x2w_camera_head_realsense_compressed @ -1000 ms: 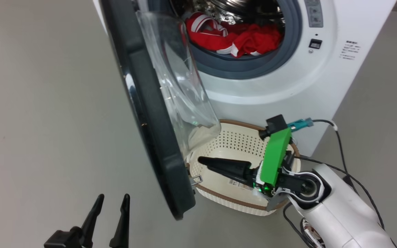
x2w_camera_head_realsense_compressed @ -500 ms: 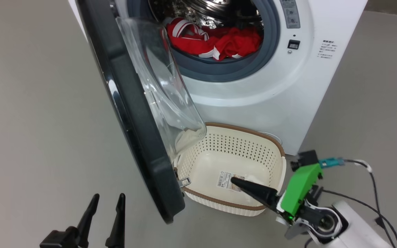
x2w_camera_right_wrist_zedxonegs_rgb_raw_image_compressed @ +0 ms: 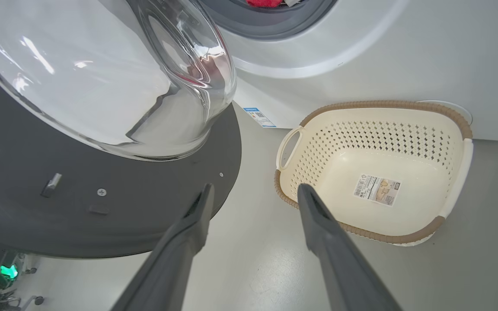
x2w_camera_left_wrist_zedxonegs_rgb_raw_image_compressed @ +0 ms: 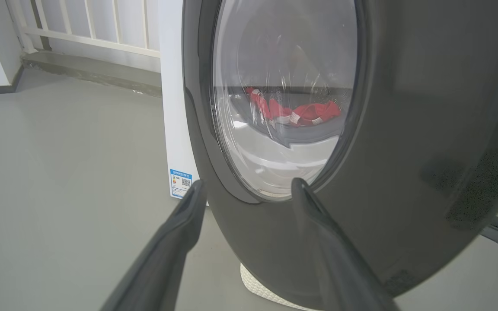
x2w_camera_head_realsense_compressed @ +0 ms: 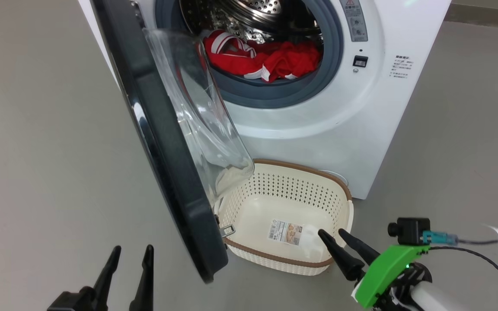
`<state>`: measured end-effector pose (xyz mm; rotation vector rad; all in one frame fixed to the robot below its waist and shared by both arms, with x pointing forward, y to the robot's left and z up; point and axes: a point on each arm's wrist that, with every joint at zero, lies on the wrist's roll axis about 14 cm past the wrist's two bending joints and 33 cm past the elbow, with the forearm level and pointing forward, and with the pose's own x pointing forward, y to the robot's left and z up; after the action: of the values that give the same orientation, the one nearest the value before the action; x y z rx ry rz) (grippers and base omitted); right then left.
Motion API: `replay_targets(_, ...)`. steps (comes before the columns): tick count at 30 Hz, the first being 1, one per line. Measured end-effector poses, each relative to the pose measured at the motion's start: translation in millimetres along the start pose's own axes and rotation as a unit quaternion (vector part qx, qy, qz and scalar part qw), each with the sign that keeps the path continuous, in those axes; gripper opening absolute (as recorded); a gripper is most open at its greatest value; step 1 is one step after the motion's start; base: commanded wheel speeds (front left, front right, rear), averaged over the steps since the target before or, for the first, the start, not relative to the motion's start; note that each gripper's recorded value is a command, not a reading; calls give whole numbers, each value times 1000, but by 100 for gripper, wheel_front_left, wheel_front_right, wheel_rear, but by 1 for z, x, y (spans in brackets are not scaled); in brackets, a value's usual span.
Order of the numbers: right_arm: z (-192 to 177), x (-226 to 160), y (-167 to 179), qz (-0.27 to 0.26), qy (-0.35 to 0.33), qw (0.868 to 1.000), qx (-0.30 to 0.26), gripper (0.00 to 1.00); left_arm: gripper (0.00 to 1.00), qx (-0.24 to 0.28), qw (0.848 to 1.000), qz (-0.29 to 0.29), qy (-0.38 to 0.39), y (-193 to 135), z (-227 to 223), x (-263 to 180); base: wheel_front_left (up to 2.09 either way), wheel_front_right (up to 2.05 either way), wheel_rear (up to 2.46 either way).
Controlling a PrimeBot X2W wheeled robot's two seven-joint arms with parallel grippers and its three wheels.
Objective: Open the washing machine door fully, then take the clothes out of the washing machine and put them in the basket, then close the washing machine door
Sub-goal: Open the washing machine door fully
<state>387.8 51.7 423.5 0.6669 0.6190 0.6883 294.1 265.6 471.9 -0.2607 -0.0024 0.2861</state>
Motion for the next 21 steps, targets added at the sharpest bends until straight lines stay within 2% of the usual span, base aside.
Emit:
replay_targets(3, 1, -5, -6, -6, -30, 999, -40, 100, 100, -1, 1000, 2, 5, 1, -3, -4, 0, 0, 0)
replay_targets(9, 1, -11, -24, -25, -37, 993, -113, 100, 100, -1, 1000, 2, 4, 1, -3, -4, 0, 0, 0)
replay_targets(14, 43, -10, -17, -21, -100, 979, -177, 100, 100, -1, 1000, 2, 4, 1, -3, -3, 0, 0, 0)
replay_targets(20, 52, -21, -10, -27, -141, 963, -230, 100, 100, -1, 1000, 3, 4, 2, -3, -3, 0, 0, 0)
replay_targets(21, 58, -26, -9, -33, -157, 956, -246, 100, 100, -1, 1000, 3, 4, 2, -3, -3, 0, 0, 0)
